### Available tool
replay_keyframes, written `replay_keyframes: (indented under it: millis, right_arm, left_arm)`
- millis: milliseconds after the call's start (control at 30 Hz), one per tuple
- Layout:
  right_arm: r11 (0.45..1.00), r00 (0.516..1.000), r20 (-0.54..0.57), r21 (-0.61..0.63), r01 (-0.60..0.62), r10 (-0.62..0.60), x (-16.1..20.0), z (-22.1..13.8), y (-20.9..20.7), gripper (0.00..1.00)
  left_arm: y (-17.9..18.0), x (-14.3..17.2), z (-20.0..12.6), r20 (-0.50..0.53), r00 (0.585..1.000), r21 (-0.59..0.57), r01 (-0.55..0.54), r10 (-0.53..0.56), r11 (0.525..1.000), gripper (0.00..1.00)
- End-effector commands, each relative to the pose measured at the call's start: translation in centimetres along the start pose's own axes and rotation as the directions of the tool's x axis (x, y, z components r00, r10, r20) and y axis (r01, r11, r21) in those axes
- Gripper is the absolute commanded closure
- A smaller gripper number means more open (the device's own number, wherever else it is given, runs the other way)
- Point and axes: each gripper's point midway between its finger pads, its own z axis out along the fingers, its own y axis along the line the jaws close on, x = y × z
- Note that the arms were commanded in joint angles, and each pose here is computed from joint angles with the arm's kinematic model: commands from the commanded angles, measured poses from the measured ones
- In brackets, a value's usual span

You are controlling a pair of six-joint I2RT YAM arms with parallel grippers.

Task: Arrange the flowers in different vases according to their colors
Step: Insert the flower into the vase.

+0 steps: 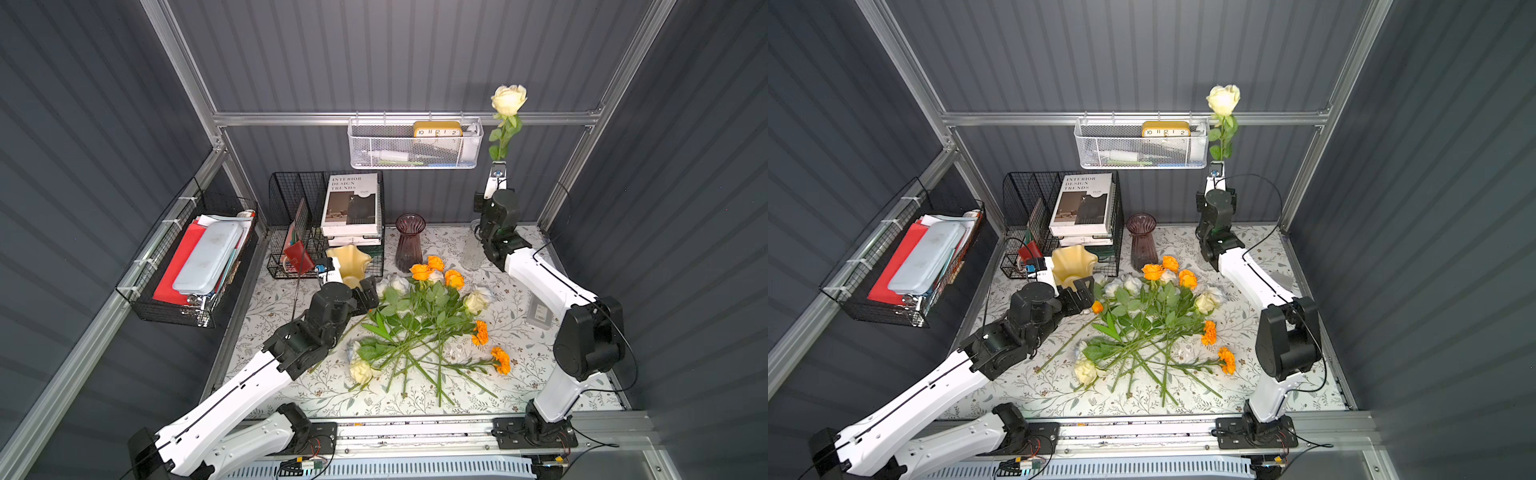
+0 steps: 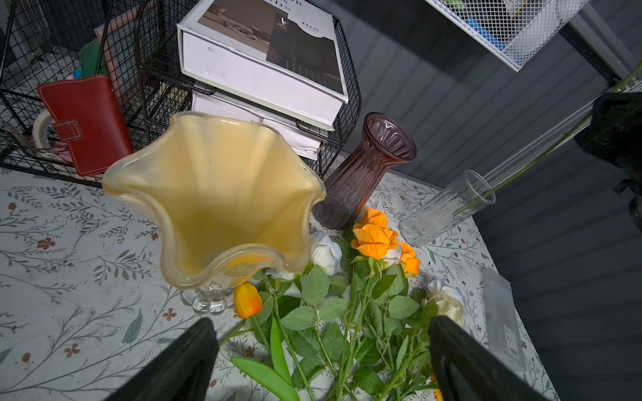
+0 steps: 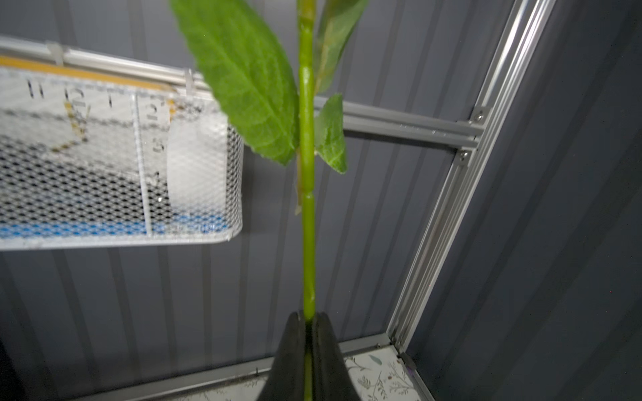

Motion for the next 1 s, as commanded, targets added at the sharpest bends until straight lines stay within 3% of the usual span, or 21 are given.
replay_keyframes:
  millis: [0, 100, 267, 367, 467, 633, 833, 900, 967]
  right_arm:
    - [0.999, 0.997, 0.070, -0.013, -0.034, 0.034, -2.4, -1.2, -0.2, 1.00]
    - [0.999, 0.999, 0.044, -0.023, -0.032, 0.033, -1.9, -1.7, -0.2, 0.96]
    - [1.000, 0.999, 0.041, 0.005, -0.003, 0.003, -1.6, -3.1, -0.8, 0.35]
    - [1.000, 0.999, 0.042, 0.017, -0.008, 0.008, -2.2, -4.2, -1.7, 0.16]
    - [1.000, 0.999, 0.032, 0.021, -0.019, 0.019, -2.6, -5.5, -2.4, 0.12]
    - [0.992, 0.999, -0.008, -0.115, -0.044, 0.044, -2.9, -9.8, -1.2, 0.12]
    - [0.913, 0.955, -0.274, -0.349, -0.211, 0.116, 1.4, -16.0, 2.4, 0.16]
    - [0.896, 0.916, -0.381, -0.354, -0.267, 0.122, 3.9, -18.0, 3.3, 0.20]
    - [0.842, 0.868, -0.473, -0.399, -0.363, 0.150, 5.2, -20.6, 4.4, 0.25]
  left_arm:
    - [0.0, 0.3, 0.0, 0.000, 1.000, 0.015, -0.008, 0.008, 1.000, 0.02]
    - [0.1, 0.4, 0.1, 0.002, 1.000, 0.018, -0.009, 0.009, 1.000, 0.01]
    - [0.1, 0.5, 0.2, 0.001, 1.000, 0.016, -0.017, 0.017, 1.000, 0.01]
    - [0.1, 0.6, 0.3, -0.006, 1.000, 0.013, -0.025, 0.025, 1.000, 0.01]
    - [0.1, 0.7, 0.3, -0.004, 1.000, 0.013, -0.026, 0.026, 1.000, 0.01]
    - [0.1, 0.6, 0.1, -0.001, 1.000, 0.018, -0.018, 0.018, 1.000, 0.01]
    - [0.3, 1.2, 0.5, -0.015, 1.000, 0.014, -0.022, 0.022, 1.000, 0.01]
    - [0.4, 1.4, 0.5, -0.017, 1.000, 0.013, -0.022, 0.023, 1.000, 0.01]
    - [0.5, 1.4, 0.4, -0.015, 1.000, 0.010, -0.024, 0.024, 1.000, 0.01]
